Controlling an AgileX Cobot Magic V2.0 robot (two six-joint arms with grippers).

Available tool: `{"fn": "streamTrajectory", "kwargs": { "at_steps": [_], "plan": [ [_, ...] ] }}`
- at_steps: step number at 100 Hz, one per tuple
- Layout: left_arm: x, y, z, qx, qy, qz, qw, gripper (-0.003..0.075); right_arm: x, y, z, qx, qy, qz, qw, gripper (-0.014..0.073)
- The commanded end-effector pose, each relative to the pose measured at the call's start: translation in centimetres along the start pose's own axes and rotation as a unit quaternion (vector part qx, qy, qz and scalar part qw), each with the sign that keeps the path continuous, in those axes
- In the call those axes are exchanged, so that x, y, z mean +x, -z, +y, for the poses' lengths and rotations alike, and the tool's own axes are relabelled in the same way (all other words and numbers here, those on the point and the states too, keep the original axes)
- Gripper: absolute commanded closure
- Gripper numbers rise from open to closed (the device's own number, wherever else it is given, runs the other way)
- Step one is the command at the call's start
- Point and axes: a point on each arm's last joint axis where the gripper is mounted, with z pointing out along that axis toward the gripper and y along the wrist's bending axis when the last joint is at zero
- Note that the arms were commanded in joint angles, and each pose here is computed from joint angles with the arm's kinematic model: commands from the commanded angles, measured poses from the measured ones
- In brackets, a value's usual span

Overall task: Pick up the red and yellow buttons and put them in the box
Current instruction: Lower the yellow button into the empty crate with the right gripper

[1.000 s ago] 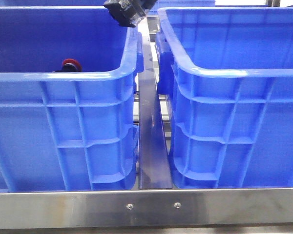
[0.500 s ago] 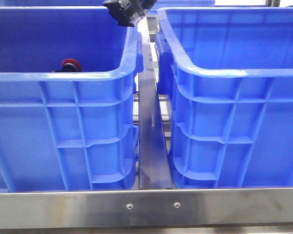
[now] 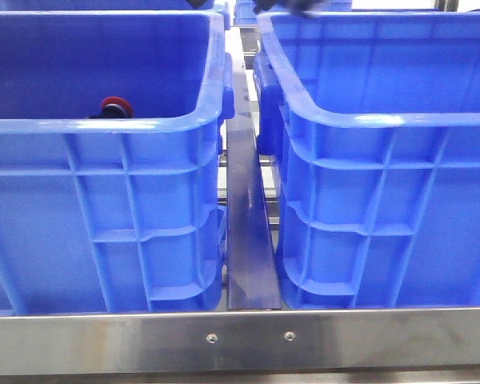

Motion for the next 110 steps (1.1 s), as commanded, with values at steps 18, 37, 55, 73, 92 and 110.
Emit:
{"fn": "streamTrajectory", "kwargs": {
  "at_steps": [18, 37, 55, 73, 92, 110],
  "plan": [
    [-1.4, 2.5, -0.4, -0.006, -0.001, -0.057, 0.998, 0.01, -1.8, 0.0, -2.3, 0.099, 0.194, -0.081, 0.973, 0.0485],
    [-1.4, 2.5, -0.4, -0.006, -0.001, -0.057, 0.998, 0.01, -1.0, -3.0, -3.5, 0.117, 0.295, -0.119, 0.941, 0.0485],
    [-1.4, 2.5, -0.4, -0.006, -0.001, -0.057, 0.998, 0.01, -0.8, -5.9, -5.6, 0.128, 0.296, -0.136, 0.937, 0.0485],
    [-1.4, 2.5, -0.4, -0.007, -0.001, -0.057, 0.998, 0.01, -0.1, -8.0, -8.7, 0.152, 0.268, -0.124, 0.943, 0.0485],
    [-1.4, 2.5, -0.3, -0.008, -0.001, -0.059, 0.998, 0.01, 0.7, -10.1, -10.5, 0.157, 0.265, -0.133, 0.942, 0.0485],
    [-1.4, 2.5, -0.3, -0.008, -0.001, -0.06, 0.998, 0.01, 1.6, -11.3, -12.2, 0.168, 0.257, -0.111, 0.945, 0.0485]
  ]
}}
